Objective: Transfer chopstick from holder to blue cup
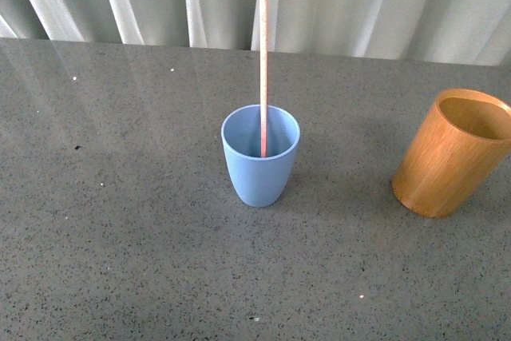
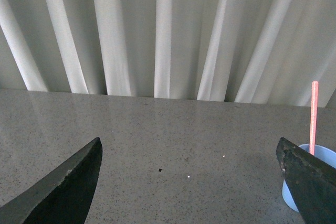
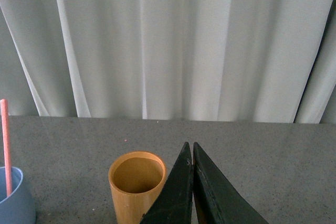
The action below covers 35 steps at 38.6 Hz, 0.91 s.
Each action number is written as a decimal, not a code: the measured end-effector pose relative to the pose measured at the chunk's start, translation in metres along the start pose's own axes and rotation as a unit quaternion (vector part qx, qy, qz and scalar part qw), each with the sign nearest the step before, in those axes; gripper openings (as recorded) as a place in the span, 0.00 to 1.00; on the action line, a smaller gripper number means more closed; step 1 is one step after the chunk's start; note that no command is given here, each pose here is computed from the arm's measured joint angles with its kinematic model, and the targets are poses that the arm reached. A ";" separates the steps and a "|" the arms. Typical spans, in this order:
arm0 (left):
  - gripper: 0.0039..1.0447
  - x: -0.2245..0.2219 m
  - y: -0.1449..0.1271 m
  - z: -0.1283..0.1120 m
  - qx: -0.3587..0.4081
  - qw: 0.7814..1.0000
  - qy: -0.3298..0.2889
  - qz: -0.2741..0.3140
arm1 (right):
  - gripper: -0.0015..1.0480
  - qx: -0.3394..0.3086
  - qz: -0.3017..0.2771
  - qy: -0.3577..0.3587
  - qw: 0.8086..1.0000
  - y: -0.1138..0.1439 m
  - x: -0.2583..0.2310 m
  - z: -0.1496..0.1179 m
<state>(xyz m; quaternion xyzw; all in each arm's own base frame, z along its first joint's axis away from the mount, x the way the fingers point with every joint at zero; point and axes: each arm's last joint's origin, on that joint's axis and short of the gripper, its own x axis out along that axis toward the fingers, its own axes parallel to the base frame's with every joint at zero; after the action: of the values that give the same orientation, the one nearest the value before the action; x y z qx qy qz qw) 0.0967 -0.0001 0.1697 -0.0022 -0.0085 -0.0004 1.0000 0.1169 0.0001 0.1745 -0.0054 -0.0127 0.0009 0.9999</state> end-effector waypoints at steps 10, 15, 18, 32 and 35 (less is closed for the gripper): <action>0.94 0.000 0.000 0.000 0.000 1.000 0.000 0.000 | 0.01 0.000 0.000 0.000 1.000 0.000 -0.006 0.000; 0.94 0.000 0.000 0.000 0.000 1.000 0.000 0.000 | 0.01 0.000 0.000 0.000 1.000 0.000 -0.008 0.000; 0.94 0.000 0.000 0.000 0.000 1.000 0.000 0.000 | 0.01 0.000 0.000 0.000 1.000 0.000 -0.009 0.000; 0.94 0.000 0.000 0.000 0.000 1.000 0.000 0.000 | 0.01 0.000 0.000 0.002 1.000 0.000 -0.020 -0.003; 0.94 0.000 0.000 0.000 0.000 1.000 -0.001 0.000 | 0.02 0.000 0.000 0.002 1.000 0.000 -0.020 -0.003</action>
<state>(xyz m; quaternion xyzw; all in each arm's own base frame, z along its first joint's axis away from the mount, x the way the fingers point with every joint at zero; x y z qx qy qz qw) 0.0966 -0.0001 0.1698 -0.0022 -0.0091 -0.0004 1.0000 0.0965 0.0001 0.1711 -0.0056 -0.0102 0.0007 0.9999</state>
